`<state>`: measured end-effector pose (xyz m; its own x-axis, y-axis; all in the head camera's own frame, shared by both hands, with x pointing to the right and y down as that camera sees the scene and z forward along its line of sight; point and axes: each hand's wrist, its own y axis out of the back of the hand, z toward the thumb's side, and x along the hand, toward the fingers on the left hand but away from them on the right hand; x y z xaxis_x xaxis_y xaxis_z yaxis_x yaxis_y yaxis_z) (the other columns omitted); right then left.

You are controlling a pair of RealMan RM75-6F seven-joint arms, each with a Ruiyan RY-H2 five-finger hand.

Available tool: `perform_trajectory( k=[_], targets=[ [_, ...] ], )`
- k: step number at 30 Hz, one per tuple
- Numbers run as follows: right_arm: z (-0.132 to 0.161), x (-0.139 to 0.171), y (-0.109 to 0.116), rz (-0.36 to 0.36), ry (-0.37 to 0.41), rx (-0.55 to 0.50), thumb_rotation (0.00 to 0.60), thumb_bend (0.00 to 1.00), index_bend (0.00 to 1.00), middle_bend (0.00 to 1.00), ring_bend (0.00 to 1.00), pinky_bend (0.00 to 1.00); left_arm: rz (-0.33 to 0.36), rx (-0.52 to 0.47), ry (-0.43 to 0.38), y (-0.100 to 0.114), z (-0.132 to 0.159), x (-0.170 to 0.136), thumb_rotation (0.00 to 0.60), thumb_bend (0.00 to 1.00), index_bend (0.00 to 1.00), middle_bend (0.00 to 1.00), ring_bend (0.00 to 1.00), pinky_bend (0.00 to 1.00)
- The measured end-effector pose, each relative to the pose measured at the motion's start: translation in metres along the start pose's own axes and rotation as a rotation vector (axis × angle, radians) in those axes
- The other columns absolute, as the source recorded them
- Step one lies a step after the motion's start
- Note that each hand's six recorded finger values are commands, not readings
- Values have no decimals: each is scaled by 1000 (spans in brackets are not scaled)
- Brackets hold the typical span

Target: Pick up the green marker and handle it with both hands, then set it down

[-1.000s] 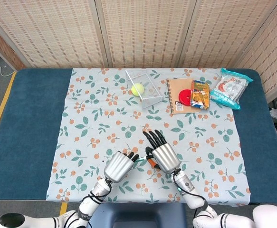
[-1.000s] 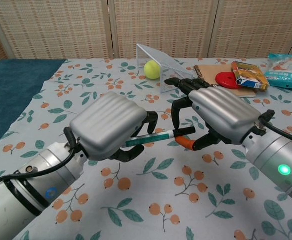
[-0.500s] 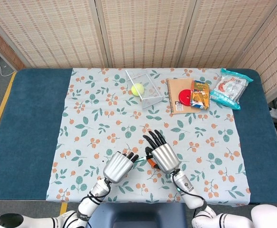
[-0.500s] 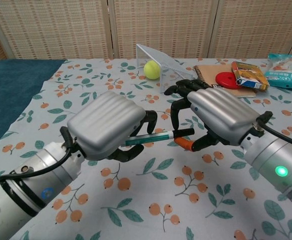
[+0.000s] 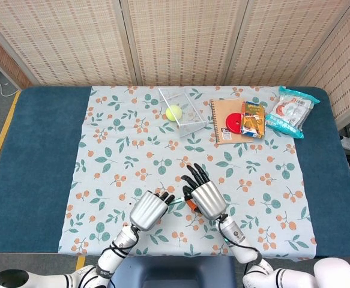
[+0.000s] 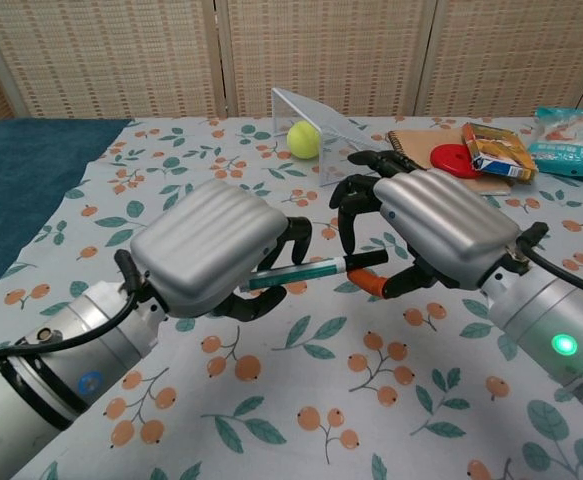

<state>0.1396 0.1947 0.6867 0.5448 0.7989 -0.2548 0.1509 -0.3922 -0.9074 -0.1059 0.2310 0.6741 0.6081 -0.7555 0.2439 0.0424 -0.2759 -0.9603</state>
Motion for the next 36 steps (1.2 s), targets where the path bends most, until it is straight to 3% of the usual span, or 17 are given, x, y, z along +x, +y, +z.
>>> perform_trajectory(
  k=[23,36],
  targets=[
    [-15,0,-4,-21,-48,17,600,564,1000,275,55,36,43,-20,-29,11,1,-5,600,668,867,958,856,1000],
    [-39,17,0,13,-93,51,600,564,1000,275,55,35,17,2,40,0,-41,-2,600,638,867,956,857,1000]
  ],
)
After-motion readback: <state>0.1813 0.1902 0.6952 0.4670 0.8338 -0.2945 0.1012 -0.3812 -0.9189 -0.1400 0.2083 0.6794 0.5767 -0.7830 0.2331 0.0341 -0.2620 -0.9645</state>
